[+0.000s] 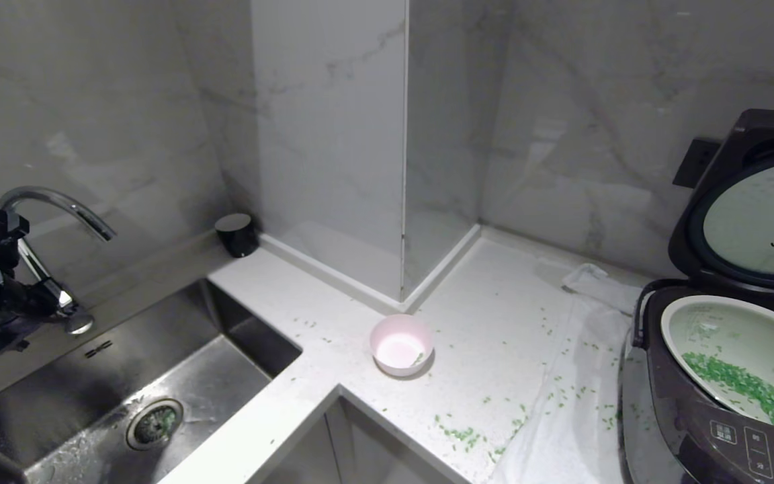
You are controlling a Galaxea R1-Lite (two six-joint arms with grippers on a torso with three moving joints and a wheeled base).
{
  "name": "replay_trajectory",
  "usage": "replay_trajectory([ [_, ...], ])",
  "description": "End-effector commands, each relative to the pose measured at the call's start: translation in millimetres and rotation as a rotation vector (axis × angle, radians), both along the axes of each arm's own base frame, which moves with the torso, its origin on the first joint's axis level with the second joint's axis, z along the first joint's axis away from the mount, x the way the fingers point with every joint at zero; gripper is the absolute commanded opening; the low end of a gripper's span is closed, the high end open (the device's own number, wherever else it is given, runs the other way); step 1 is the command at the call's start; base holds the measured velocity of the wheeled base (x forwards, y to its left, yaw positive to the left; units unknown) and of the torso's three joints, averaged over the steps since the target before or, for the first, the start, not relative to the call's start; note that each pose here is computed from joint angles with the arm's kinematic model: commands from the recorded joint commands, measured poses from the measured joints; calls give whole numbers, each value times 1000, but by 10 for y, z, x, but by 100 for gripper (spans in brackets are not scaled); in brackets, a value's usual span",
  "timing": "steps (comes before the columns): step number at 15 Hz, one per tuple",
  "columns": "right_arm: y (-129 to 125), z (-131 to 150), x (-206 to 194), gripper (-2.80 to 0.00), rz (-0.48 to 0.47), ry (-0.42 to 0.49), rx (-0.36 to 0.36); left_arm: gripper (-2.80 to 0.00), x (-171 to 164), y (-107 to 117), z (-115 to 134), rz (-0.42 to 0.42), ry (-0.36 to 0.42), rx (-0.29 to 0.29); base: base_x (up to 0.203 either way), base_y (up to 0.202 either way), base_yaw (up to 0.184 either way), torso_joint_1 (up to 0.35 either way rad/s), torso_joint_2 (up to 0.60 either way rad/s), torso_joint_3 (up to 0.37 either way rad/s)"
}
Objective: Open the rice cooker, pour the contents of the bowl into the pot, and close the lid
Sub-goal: Turn on the tap
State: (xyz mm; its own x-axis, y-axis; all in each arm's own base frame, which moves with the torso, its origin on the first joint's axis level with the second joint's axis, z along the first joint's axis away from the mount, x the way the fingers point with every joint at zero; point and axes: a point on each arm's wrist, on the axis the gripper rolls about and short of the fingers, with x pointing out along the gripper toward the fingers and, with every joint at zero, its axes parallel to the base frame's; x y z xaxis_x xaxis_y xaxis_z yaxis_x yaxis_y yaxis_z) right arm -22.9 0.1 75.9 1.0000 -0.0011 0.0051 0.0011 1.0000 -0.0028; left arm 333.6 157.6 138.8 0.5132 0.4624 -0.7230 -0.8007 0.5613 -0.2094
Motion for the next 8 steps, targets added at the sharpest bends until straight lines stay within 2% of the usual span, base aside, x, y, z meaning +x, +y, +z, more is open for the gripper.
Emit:
replay_trajectory([
  [1,0,-4,2,-280,-1,2,0,0,177,222,-236,37,31,-15,0,0,0,0,0,0],
  [4,0,-4,2,-280,0,2,0,0,245,473,-403,80,47,-21,0,0,0,0,0,0],
  [8,0,-4,2,-280,0,2,0,0,426,633,-387,91,-4,4,0,0,0,0,0,0],
])
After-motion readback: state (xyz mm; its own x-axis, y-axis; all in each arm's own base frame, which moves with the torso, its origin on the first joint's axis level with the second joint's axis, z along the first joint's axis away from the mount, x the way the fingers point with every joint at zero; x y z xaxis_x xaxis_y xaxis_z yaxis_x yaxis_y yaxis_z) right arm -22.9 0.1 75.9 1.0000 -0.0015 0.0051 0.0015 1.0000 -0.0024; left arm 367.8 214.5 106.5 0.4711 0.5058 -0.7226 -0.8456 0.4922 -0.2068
